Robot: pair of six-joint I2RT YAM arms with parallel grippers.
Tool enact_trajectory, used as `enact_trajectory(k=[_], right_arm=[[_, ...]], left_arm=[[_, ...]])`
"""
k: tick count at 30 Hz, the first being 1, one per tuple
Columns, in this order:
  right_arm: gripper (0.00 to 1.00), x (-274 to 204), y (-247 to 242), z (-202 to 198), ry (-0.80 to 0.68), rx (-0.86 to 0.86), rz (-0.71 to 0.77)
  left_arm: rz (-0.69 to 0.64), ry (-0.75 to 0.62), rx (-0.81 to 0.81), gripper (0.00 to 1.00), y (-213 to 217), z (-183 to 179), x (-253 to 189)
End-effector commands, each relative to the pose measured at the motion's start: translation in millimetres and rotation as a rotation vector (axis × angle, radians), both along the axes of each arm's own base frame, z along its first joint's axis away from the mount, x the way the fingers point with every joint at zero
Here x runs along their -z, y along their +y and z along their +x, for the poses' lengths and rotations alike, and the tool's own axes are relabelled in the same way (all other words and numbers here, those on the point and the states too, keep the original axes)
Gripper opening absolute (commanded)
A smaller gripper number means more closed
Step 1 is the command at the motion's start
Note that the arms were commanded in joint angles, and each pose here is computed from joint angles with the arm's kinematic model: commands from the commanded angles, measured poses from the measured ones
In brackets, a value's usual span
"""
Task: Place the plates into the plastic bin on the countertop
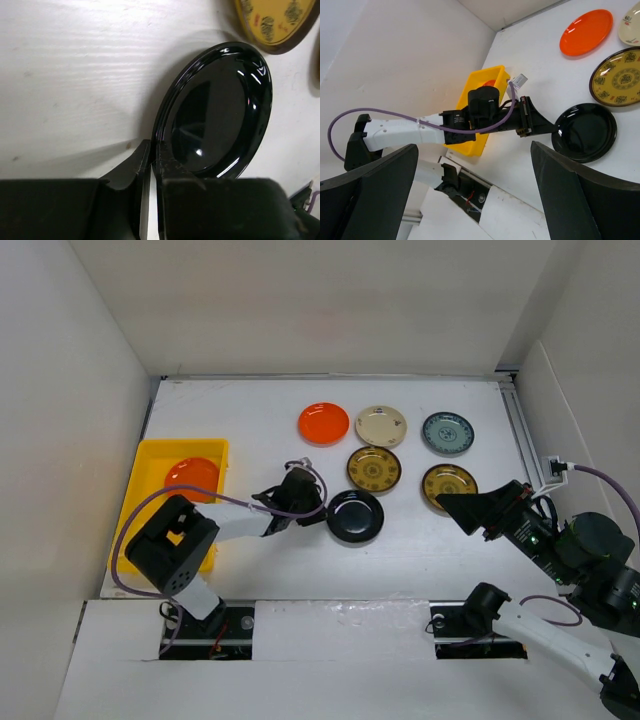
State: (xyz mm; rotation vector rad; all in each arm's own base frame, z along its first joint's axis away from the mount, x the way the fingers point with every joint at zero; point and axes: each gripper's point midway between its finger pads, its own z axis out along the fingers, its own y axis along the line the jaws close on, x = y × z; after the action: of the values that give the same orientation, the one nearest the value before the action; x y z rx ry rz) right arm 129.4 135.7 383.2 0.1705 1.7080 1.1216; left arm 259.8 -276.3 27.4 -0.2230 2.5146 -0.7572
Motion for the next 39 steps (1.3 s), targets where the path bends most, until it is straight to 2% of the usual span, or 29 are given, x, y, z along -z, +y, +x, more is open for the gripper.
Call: enact_trajectory(k=[1, 4, 7, 10, 15, 16, 19, 22, 28, 30, 35, 36, 39], right_arm=[[1.00, -19.9, -5.9, -5.5, -0.047, -0.001, 0.040], [1.00, -21.4, -7.8, -7.4, -0.053, -0.001, 0.047], [1.00, -20.2, -6.3, -5.9, -0.055, -0.001, 0.048], [1.00, -21.1, -4.8, -4.5, -0.061, -0.001, 0.055], [1.00, -18.2, -0.4, -2.6, -0.055, -0.010, 0.048], [1.00, -18.2, -0.4, -2.6, -0.055, -0.010, 0.048], [1.00, -18.7, 1.4, -0.5, -0.061, -0.010, 0.040], [1.00, -22.0, 1.7, -2.1, -0.068, -0.019, 0.031], [1.00, -25.5, 1.4, -4.3, -0.080, -0.028, 0.030], [1.00, -23.2, 1.3, -4.4, -0.073, -0.028, 0.024], [1.00, -24.6, -0.7, -6.2, -0.080, -0.028, 0.030], [1.00, -24.7, -0.7, -6.2, -0.080, -0.028, 0.030], [1.00, -24.7, -0.7, -6.2, -0.080, -0.028, 0.030]], left_arm=[[0.060, -0.018, -0.048, 0.00, 19.7, -2.2, -23.0], [0.034, -0.116, -0.145, 0.00, 42.2, 9.8, -78.0], [-0.002, -0.195, -0.276, 0.00, 82.1, 36.0, -125.6], [0.022, -0.254, -0.411, 0.00, 138.6, 56.7, -162.5], [0.082, -0.207, -0.705, 0.00, 239.3, 69.1, -167.0], [0.086, -0.201, -0.804, 0.00, 272.7, 71.1, -167.0], [0.091, -0.178, -0.970, 0.00, 326.9, 68.4, -163.1], [0.113, -0.150, -1.077, 0.00, 359.9, 66.2, -153.7], [0.176, -0.079, -1.179, 0.00, 390.9, 75.1, -127.6], [0.215, -0.011, -1.189, 0.00, 394.9, 73.4, -109.1], [0.221, -0.008, -1.225, 0.00, 398.8, 71.4, -109.9], [0.217, -0.019, -1.226, 0.04, 398.0, 68.9, -112.8], [0.212, -0.049, -1.212, 0.70, 396.4, 68.1, -130.2]])
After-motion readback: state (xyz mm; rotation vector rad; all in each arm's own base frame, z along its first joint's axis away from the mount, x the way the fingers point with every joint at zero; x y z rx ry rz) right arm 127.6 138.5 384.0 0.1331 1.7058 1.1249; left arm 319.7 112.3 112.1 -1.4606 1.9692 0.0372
